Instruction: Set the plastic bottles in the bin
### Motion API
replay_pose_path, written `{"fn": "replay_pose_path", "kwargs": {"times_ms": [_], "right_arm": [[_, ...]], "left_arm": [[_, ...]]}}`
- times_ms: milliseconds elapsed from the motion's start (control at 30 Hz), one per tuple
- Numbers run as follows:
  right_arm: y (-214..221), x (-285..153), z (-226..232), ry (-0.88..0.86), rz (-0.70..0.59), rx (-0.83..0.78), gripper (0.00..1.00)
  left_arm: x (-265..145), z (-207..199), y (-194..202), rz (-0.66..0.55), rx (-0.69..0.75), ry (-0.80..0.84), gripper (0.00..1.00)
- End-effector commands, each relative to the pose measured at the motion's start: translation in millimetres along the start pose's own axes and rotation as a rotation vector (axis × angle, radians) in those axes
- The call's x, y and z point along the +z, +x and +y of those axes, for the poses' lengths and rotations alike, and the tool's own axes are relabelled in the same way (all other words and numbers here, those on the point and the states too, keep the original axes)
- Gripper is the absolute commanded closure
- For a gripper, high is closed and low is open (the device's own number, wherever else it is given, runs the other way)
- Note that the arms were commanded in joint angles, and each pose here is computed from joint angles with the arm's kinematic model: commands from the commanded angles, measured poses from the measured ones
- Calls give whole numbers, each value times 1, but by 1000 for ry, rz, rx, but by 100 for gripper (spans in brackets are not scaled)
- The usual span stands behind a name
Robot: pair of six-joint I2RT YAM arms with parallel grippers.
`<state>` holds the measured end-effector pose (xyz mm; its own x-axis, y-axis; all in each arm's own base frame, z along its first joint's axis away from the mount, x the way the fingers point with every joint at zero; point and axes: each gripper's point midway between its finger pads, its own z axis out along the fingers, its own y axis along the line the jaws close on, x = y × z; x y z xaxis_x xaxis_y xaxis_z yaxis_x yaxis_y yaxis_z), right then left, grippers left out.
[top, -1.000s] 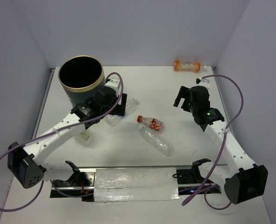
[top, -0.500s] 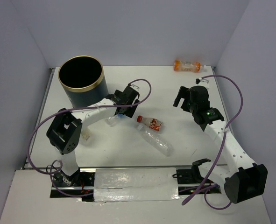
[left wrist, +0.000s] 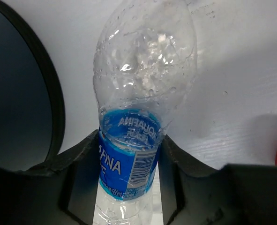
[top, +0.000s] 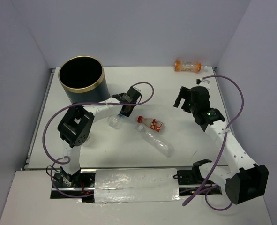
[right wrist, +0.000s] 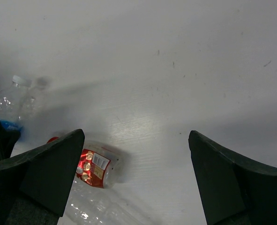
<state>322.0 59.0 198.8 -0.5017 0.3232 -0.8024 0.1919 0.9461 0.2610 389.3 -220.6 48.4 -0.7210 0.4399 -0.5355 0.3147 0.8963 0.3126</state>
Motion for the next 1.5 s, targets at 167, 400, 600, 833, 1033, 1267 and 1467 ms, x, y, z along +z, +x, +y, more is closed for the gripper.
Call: {"fn": "replay_pose_path", "kwargs": {"times_ms": [167, 400, 600, 833, 1033, 1267, 1467], "right_arm": [[-15, -3, 3, 18, -40, 47, 0], [-17, 2, 16, -30, -30, 84, 0], [-15, 3, 12, -4, -28, 90, 0], [-18, 3, 14, -13, -33, 91, 0], [-11, 5, 13, -12, -17, 97, 0], [-10, 3, 10, -5, -19, 84, 0], [-11, 3, 11, -9, -25, 84, 0]], "left_arm": [[-135, 38, -124, -379, -152, 144, 53], [-288, 137, -203, -813, -260, 120, 49], [-322, 232, -204, -1053, -436, -134, 48], [-297, 286, -186, -1159, -579, -317, 46], [-251, 307, -164, -1126, -668, -336, 42], [-219, 287, -138, -984, -669, -242, 1], [-256, 260, -149, -989, -579, -100, 1]]}}
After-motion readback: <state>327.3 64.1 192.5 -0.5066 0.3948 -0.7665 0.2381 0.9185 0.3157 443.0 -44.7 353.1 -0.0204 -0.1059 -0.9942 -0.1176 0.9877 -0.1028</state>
